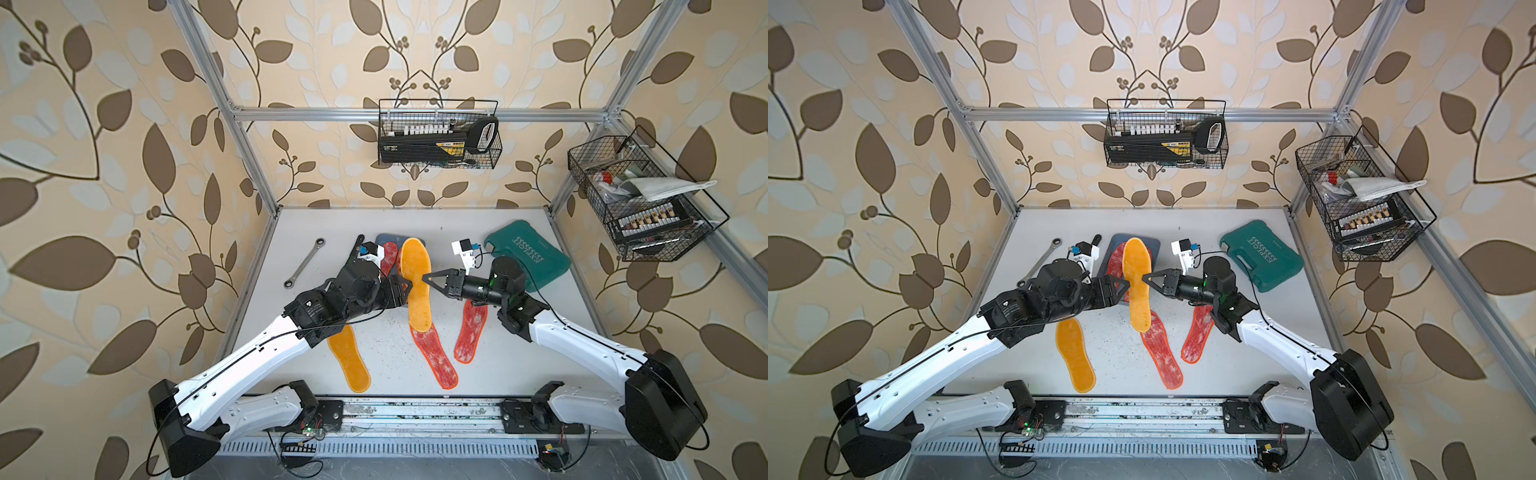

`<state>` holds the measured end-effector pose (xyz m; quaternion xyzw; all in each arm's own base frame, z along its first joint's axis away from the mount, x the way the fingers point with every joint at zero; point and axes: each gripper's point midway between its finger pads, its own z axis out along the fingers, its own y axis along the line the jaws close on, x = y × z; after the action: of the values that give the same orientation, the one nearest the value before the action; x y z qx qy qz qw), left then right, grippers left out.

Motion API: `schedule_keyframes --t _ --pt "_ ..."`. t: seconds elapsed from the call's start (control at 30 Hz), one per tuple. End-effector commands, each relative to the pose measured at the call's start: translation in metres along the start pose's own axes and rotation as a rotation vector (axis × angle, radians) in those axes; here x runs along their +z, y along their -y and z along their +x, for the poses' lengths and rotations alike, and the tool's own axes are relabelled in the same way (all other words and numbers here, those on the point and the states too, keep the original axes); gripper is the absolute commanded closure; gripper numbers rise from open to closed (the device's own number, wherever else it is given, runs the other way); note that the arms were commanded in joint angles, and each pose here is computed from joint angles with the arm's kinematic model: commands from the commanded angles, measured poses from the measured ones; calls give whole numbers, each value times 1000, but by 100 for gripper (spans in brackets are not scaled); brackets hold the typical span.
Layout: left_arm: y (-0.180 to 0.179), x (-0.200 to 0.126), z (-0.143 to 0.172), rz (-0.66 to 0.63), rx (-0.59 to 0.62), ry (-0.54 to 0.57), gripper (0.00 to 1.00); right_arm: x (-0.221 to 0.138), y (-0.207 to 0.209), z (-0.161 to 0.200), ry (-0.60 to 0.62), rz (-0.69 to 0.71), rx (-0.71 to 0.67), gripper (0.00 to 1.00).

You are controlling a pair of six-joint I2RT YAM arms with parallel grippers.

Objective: Put the insoles into the storage box
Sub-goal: Place the insole in the storage box.

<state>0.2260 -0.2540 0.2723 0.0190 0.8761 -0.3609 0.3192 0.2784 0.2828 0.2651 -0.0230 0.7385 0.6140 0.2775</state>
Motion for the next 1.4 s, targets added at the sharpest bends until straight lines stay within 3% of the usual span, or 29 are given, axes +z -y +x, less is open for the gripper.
schedule_keyframes --t 0.0,0.17,0.43,0.77,0.97,1.37 --pt "26 -15 -5 182 118 -34 39 -6 -36 -8 -4 -98 -84 100" --pt "32 -22 -11 271 152 -35 38 -7 -43 -14 11 -114 -79 100" --pt "-16 -24 -31 72 104 -6 35 12 -2 -32 86 24 36 100" --pt "-73 -17 -56 -78 8 18 21 74 68 -52 157 228 191 100" --pt "-99 -15 -56 -120 -42 13 9 126 113 -58 153 253 280 100" --pt "-120 -14 -44 -120 -95 -20 5 179 169 -67 131 288 303 100"
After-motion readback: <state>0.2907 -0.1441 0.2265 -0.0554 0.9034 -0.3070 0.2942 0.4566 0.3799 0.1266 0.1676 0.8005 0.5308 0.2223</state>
